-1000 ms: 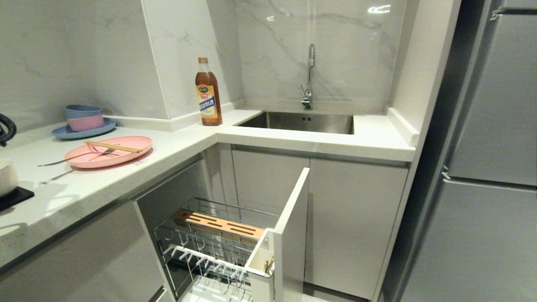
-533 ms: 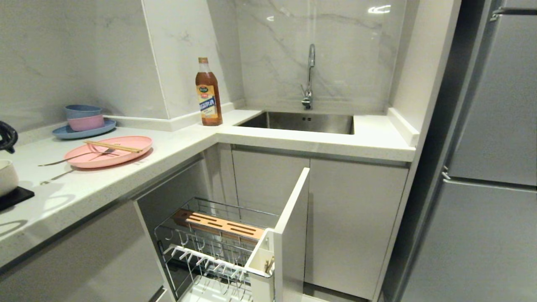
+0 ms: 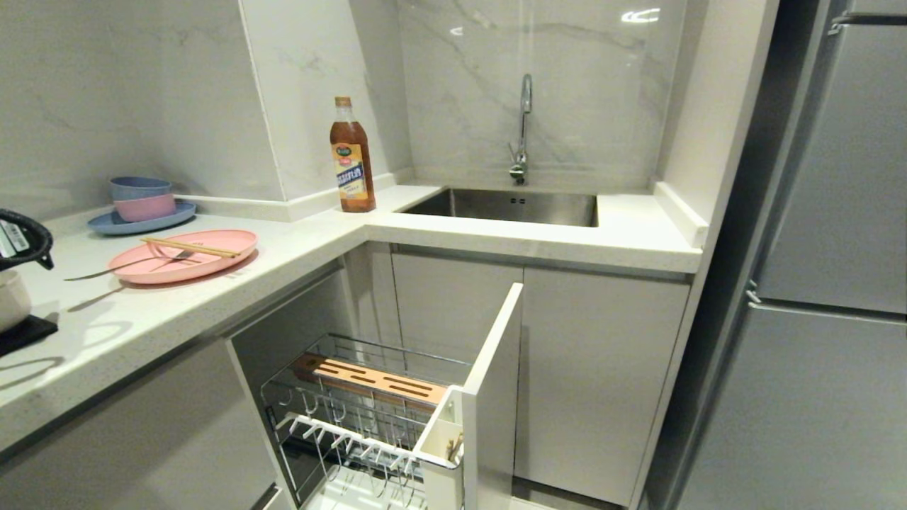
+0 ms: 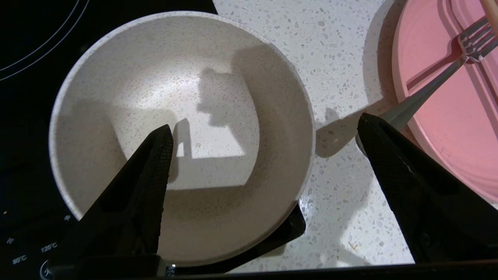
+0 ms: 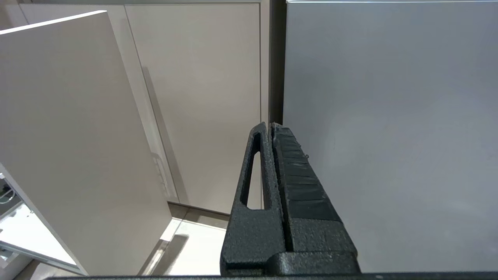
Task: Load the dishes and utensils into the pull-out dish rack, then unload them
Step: Pick up the bowl and place it in the cupboard
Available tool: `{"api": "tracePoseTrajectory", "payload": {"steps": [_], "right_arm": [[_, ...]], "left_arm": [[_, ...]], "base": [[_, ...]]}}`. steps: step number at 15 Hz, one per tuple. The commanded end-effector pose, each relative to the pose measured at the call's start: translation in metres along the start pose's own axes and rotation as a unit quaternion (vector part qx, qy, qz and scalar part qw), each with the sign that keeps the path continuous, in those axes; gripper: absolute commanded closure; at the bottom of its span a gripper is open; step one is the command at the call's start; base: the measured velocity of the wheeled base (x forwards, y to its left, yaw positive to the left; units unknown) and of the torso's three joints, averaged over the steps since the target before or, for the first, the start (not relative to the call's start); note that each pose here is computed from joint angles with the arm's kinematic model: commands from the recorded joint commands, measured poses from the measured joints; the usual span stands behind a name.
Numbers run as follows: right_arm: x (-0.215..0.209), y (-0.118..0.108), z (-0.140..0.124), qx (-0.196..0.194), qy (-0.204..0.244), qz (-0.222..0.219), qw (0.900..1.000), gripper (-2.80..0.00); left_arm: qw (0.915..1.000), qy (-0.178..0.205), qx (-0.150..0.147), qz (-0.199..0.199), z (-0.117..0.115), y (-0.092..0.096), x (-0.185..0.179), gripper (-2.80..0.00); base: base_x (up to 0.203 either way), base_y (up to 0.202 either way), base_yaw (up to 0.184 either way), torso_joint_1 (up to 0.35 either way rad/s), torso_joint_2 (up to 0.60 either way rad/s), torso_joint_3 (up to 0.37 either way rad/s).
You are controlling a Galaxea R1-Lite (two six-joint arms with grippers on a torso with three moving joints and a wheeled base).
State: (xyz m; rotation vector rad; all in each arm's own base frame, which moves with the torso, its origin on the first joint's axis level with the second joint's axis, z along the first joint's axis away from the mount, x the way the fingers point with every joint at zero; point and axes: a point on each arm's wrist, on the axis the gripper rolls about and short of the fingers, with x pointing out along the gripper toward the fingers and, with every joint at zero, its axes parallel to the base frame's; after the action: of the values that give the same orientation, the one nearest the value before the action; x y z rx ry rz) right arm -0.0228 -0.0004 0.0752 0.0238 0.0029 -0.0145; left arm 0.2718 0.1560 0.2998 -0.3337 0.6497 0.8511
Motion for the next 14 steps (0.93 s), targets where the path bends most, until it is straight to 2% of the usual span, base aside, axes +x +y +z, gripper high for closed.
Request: {"api": "tracePoseTrajectory", "payload": {"steps": [1, 4, 5, 14], "right_arm": [[0.0001, 0.0000, -0.0004, 0.000, 0.001, 0.000, 1.000, 0.00], [0.0002, 0.0000, -0.0007, 0.000, 0.001, 0.000, 1.000, 0.00], [0.0002, 0.0000, -0.0009, 0.000, 0.002, 0.000, 1.000, 0.00], [0.0002, 0.0000, -0.0005, 0.000, 0.001, 0.000, 1.000, 0.00]], "left_arm": [[1.0000, 0.006, 0.001, 0.003, -0.0005, -0.0012, 0.0057, -2.80], [1.0000, 0.004, 0.001, 0.002, 0.0008, -0.0020, 0.0056, -2.80], [1.0000, 0.004, 0.001, 0.001, 0.0009, -0.0019, 0.0050, 0.00], [1.0000, -0.002, -0.002, 0.001, 0.0015, -0.0001, 0.0001, 0.00]], "base": [[0.000, 0.000, 0.000, 0.000, 0.00, 0.000], [0.000, 0.000, 0.000, 0.000, 0.00, 0.000], [0.000, 0.000, 0.000, 0.000, 0.00, 0.000], [0.000, 0.000, 0.000, 0.000, 0.00, 0.000]]}}
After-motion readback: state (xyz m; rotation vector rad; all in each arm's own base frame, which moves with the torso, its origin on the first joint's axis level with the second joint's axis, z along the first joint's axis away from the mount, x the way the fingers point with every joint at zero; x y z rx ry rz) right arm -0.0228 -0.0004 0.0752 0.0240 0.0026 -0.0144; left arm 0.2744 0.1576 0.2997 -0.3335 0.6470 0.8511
